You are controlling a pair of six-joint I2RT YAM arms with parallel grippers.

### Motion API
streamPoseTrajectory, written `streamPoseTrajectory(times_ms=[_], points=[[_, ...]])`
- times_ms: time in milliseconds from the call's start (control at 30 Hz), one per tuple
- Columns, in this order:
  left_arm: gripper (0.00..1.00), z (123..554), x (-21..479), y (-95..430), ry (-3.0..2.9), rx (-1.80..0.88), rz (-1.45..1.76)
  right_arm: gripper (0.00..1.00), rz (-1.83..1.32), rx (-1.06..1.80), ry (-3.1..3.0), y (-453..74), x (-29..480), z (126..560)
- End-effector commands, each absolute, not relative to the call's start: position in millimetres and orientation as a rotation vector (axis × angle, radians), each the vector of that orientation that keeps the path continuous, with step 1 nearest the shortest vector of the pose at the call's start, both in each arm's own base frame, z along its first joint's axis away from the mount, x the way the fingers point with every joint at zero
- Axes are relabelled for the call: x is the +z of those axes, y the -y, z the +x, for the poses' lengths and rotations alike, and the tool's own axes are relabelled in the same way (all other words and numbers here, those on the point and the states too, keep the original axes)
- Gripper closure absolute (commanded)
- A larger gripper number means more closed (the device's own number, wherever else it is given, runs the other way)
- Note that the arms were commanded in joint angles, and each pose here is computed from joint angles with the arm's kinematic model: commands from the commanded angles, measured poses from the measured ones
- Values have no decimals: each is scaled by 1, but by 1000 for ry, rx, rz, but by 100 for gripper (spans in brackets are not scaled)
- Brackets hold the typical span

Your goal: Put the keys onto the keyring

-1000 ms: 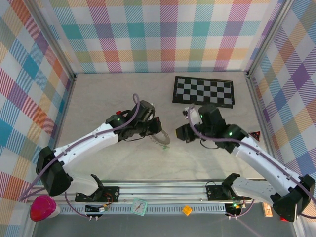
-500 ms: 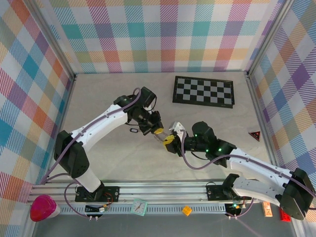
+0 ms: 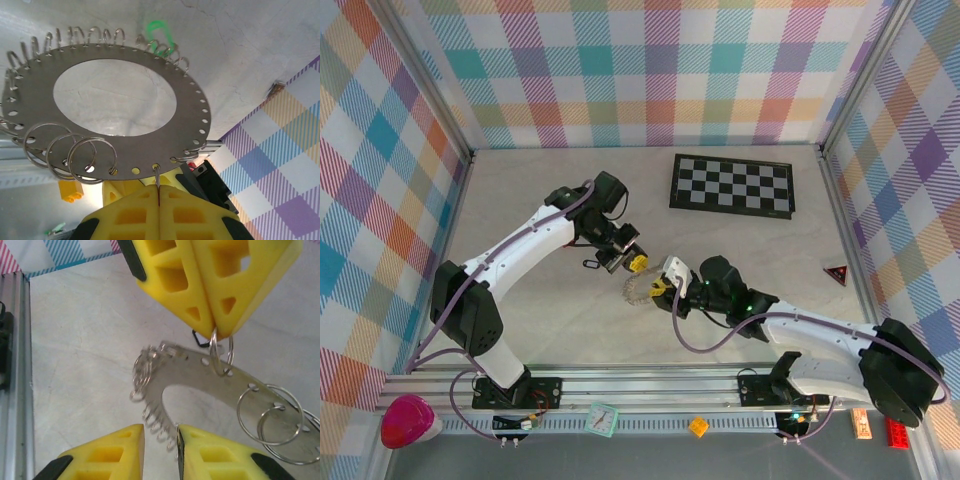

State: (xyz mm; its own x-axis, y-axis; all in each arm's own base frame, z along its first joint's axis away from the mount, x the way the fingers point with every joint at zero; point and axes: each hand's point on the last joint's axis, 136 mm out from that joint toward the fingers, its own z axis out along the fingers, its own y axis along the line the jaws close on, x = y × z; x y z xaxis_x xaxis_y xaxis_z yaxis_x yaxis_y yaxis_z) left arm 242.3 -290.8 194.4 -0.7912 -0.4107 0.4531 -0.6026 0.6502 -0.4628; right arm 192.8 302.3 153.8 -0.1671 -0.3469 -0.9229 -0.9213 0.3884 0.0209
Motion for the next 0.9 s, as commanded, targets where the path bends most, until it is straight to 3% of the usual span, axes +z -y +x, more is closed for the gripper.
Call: streamPoseTrajectory(times_ms=[0,600,867], points=[[100,236,212,291,2464,931,867,76,-1149,689,-1528,-309,177,202],[100,228,216,286,2409,947,931,80,-1048,628,-1476,-305,197,217],[100,229,214,286,2408,945,941,77,-1062,613,-1511,-300,192,215]])
